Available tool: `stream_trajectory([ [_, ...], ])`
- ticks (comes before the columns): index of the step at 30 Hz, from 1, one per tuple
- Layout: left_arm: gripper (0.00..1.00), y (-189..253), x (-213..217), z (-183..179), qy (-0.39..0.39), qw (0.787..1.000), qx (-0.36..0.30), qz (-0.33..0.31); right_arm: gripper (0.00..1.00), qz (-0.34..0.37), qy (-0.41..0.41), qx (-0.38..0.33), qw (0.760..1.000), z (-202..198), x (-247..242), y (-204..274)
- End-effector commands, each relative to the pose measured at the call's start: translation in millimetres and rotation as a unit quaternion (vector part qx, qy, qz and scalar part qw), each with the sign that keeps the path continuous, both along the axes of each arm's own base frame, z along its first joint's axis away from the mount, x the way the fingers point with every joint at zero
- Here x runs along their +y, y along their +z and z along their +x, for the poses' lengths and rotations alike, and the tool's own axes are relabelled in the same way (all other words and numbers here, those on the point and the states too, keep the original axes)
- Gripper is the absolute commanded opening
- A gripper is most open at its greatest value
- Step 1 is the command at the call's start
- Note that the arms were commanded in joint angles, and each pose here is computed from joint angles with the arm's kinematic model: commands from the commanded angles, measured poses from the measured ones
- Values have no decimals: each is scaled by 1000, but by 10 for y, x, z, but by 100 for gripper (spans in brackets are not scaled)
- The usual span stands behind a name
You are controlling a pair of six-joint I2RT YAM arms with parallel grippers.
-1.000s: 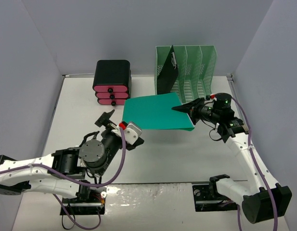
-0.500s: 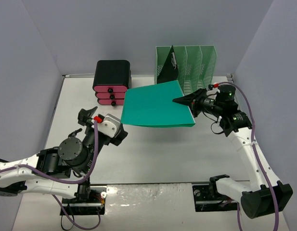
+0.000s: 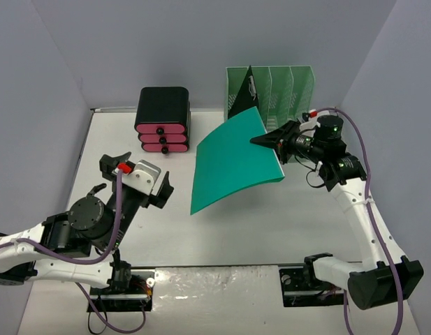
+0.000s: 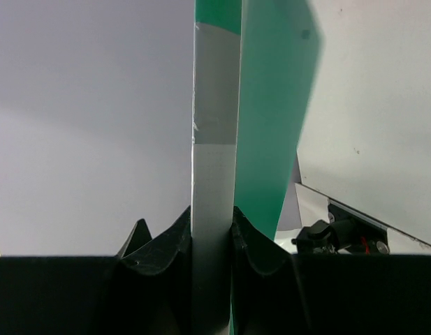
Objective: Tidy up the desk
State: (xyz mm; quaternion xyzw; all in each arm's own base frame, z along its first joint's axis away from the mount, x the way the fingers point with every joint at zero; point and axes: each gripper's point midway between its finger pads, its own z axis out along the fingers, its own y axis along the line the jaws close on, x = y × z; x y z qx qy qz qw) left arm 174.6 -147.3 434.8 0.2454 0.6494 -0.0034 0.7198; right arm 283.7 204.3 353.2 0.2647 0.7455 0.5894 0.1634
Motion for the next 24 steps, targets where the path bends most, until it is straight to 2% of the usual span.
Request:
stream_trajectory([
  [1, 97, 64, 152, -12, 5, 1000, 10, -29, 0, 10, 25, -103, 994, 37, 29, 519],
  [9, 97, -86, 193, 4, 24, 999, 12, -18, 0, -2, 45, -182, 982, 115, 60, 946],
  [14, 97, -158, 182, 17, 34, 999, 12, -14, 0, -32, 38, -274, 960, 133, 24, 1281],
  [16, 97, -197, 140, 21, 37, 999, 12, -7, 0, -59, 20, -322, 945, 188, -28, 1429],
  [19, 97, -240, 89, 19, 38, 999, 18, -1, 0, -86, 12, -359, 929, 283, -78, 1501],
  [24, 97, -332, -13, 8, 35, 999, 34, -4, 0, -112, 11, -350, 930, 555, -161, 1449],
])
